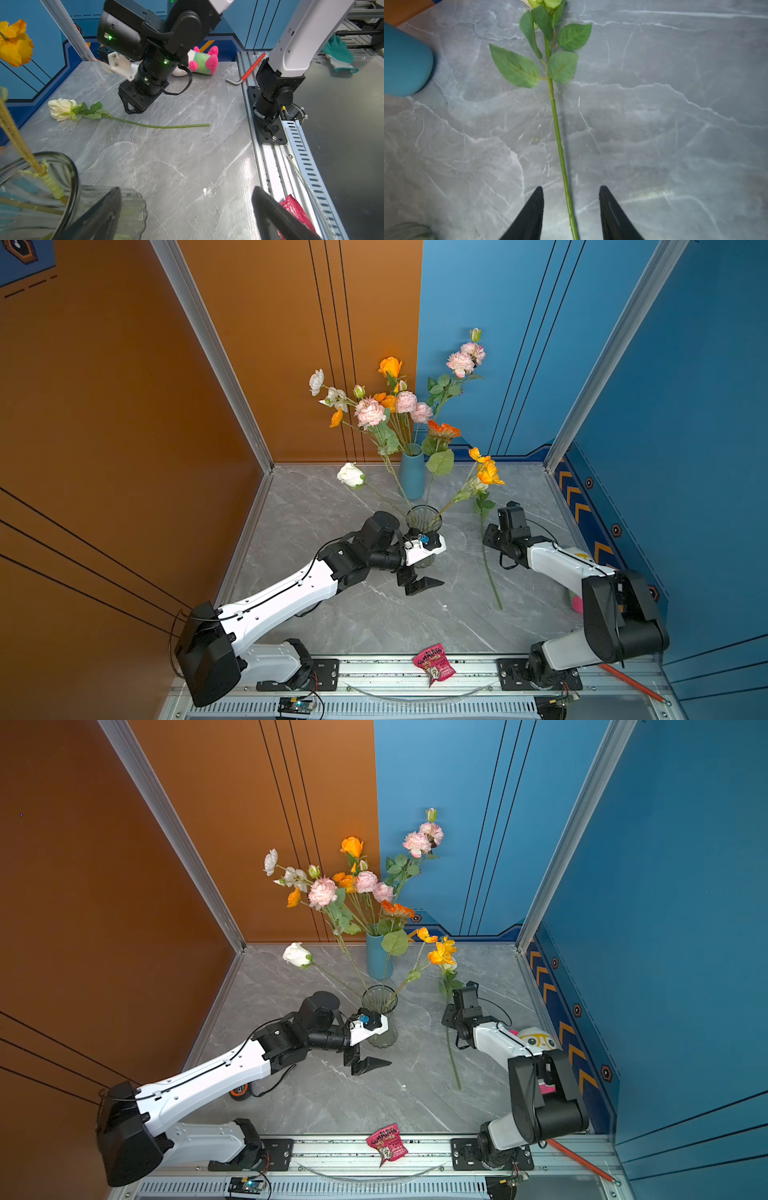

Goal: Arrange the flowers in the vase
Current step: 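Lower the right gripper onto the last white rose stem and close it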

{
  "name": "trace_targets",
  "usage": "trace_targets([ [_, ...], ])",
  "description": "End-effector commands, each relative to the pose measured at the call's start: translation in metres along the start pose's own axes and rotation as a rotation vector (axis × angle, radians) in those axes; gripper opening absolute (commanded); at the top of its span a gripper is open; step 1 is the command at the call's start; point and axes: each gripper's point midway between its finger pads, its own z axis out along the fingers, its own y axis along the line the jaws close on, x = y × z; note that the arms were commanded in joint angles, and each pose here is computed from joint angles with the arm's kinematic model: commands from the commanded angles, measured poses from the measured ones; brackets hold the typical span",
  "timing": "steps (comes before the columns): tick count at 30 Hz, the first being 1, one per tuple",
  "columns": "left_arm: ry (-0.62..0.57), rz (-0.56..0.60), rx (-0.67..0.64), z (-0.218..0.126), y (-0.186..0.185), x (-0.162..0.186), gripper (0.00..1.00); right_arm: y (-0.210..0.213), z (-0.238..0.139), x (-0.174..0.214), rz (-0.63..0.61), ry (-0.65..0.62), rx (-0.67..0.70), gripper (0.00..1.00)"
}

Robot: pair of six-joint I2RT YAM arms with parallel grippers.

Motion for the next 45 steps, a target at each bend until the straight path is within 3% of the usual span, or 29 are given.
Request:
trace_targets([
  [1,0.015,0.02,0.0,-0.001,-0.002,-0.003,0.98,0.02,0.017,-0.013,-0.006,0.011,-0.074,0.42],
  [12,0.016,0.025,0.004,-0.001,-0.002,-0.003,0.98,0.004,0.055,-0.011,-0.007,0.09,0.029,0.35],
  [32,-0.026,0.048,0.012,-0.01,-0.005,-0.022,0.98,0.009,0.083,0.006,-0.021,0.209,0.03,0.32],
  [45,-0.026,0.06,-0.003,-0.012,-0.004,-0.022,0.98,0.012,0.083,0.006,-0.01,0.201,-0.02,0.13],
])
